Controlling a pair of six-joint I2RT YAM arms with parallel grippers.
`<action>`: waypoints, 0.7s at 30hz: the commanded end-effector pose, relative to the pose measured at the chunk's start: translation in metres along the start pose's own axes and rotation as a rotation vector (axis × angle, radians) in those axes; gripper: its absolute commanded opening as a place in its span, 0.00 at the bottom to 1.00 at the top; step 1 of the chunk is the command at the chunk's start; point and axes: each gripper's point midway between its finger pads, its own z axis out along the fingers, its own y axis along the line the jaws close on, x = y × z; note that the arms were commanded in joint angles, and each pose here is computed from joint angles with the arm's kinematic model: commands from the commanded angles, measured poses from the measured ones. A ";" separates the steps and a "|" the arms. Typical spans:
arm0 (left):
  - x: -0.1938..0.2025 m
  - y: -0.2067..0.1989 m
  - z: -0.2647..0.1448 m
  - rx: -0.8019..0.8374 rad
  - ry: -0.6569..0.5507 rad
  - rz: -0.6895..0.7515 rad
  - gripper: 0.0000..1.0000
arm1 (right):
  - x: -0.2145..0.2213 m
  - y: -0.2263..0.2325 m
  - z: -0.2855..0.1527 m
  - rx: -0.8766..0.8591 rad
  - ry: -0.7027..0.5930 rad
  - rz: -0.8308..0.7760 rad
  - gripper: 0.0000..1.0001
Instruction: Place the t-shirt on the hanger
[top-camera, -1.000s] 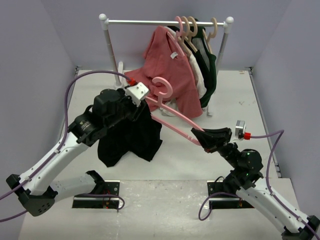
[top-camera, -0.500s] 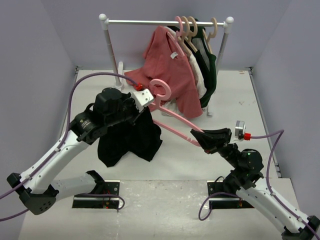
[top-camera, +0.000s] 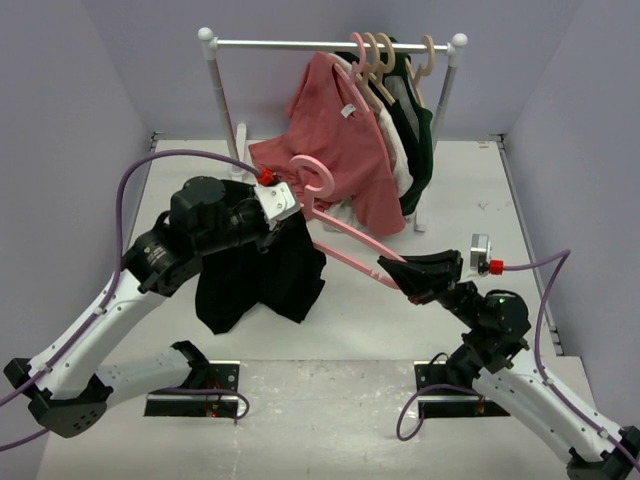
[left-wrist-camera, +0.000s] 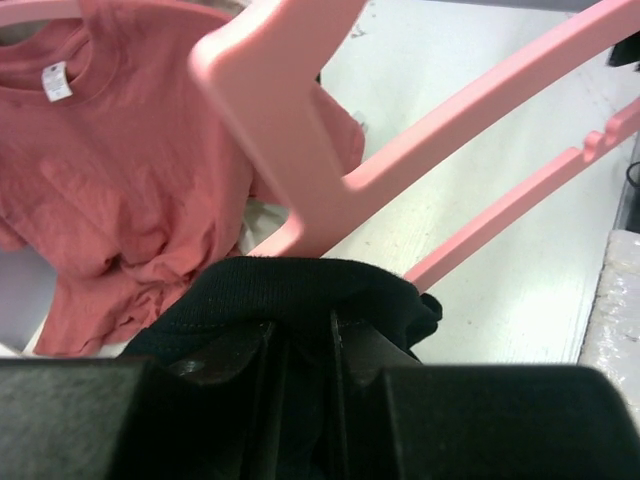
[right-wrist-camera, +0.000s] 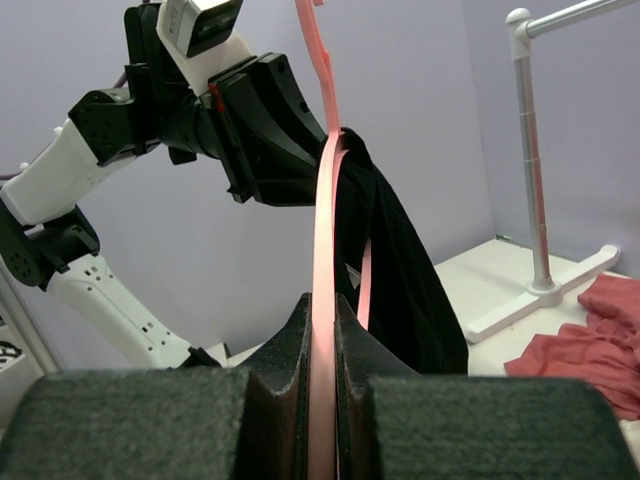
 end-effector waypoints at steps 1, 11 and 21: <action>-0.042 -0.015 -0.001 0.122 -0.138 0.078 0.22 | -0.011 0.035 0.007 -0.168 0.026 0.010 0.00; -0.051 -0.009 -0.016 0.068 -0.162 0.070 0.46 | -0.007 0.017 0.010 -0.092 -0.005 0.018 0.00; -0.047 0.030 -0.050 -0.215 -0.111 -0.009 0.69 | -0.015 0.004 0.002 -0.017 -0.098 0.030 0.00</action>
